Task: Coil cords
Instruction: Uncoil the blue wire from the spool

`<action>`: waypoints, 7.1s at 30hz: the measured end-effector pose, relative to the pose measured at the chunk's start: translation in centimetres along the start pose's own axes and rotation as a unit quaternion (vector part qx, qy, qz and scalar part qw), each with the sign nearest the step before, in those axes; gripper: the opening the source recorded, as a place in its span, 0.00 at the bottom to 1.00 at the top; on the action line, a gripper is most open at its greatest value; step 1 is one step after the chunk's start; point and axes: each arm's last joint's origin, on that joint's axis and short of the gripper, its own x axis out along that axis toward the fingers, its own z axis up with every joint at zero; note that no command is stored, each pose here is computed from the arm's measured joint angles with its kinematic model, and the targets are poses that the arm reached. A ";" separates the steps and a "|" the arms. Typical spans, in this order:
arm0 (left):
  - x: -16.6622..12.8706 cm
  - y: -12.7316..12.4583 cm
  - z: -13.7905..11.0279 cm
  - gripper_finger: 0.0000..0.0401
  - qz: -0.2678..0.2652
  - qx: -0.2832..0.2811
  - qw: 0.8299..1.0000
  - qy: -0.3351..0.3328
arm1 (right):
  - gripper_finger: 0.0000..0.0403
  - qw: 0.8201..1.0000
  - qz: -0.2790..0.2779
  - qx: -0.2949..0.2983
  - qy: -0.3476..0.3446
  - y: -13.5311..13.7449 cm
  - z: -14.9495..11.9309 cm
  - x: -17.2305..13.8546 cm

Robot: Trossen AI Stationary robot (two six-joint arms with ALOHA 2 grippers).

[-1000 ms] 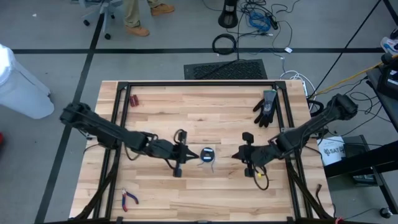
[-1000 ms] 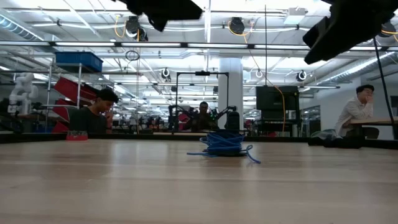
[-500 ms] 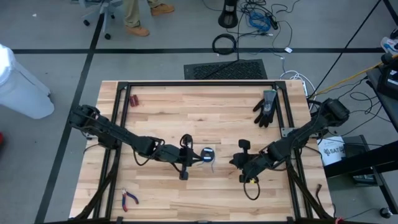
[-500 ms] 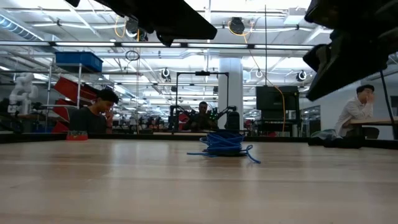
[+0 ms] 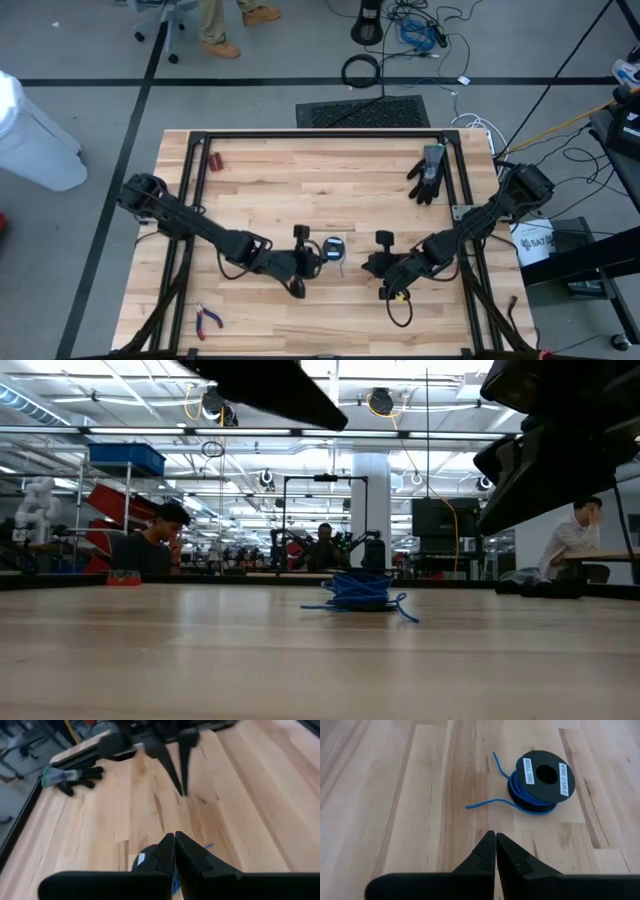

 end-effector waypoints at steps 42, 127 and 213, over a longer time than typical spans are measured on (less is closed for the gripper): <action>4.5 -1.3 -4.1 0.63 0.076 0.218 0.967 0.106 | 0.00 1.000 0.009 -0.003 0.001 0.8 -0.3 -0.4; 8.5 -1.9 -7.3 0.32 0.044 0.367 0.920 0.127 | 0.00 1.000 -0.002 -0.003 -0.004 0.7 -0.3 -0.4; -6.8 4.8 11.0 0.01 0.203 -0.080 0.976 0.001 | 0.51 0.975 -0.173 -0.002 -0.138 4.3 8.5 0.1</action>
